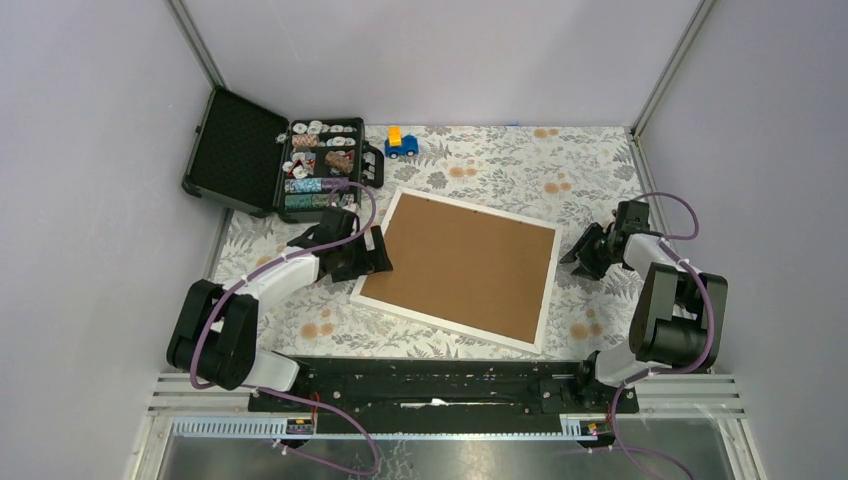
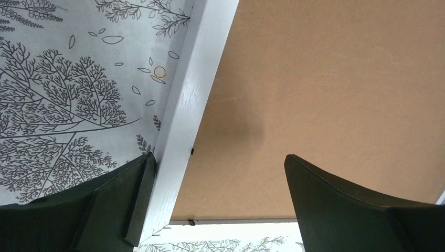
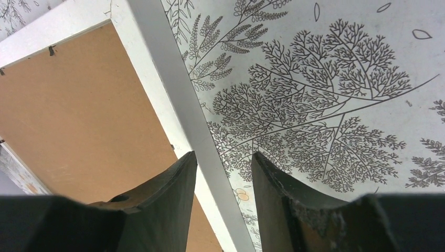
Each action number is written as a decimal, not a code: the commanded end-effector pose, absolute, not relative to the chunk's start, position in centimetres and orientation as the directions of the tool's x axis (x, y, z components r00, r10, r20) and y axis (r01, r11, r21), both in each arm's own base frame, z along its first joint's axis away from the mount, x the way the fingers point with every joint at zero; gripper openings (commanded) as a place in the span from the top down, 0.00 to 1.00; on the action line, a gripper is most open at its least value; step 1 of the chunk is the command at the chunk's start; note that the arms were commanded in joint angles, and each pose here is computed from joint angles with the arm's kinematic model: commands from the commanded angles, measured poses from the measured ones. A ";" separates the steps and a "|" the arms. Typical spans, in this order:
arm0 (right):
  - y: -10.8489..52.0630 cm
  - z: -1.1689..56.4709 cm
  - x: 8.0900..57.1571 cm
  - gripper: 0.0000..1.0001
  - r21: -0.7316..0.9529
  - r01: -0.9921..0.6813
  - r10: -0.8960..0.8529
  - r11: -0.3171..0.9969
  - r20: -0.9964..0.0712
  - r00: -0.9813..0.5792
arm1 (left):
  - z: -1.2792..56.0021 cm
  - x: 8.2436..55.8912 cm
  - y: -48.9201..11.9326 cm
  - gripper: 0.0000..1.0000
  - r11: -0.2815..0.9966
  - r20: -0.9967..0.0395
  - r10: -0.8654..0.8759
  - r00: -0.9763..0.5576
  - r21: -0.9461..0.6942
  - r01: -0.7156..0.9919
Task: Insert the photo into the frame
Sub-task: Adjust the photo frame at the center of the board.
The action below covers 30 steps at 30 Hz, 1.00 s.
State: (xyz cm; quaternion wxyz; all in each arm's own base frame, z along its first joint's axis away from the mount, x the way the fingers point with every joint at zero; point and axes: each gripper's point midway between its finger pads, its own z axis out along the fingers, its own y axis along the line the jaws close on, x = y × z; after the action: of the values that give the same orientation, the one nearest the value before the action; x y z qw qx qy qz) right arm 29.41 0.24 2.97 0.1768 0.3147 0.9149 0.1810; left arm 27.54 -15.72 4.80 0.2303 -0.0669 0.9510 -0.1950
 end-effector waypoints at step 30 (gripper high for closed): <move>1.2 1.1 29.9 0.56 0.313 0.452 0.530 0.835 -0.236 -0.814 | 6.7 29.1 -17.8 0.01 0.864 -0.458 -0.229 -0.859 -0.502 0.037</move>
State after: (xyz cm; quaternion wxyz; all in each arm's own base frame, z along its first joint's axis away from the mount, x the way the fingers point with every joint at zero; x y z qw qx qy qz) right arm 30.78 0.86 2.50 0.1808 0.2785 0.9327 0.1408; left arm 27.91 -16.46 5.10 0.2344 -0.0612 0.9461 -0.2152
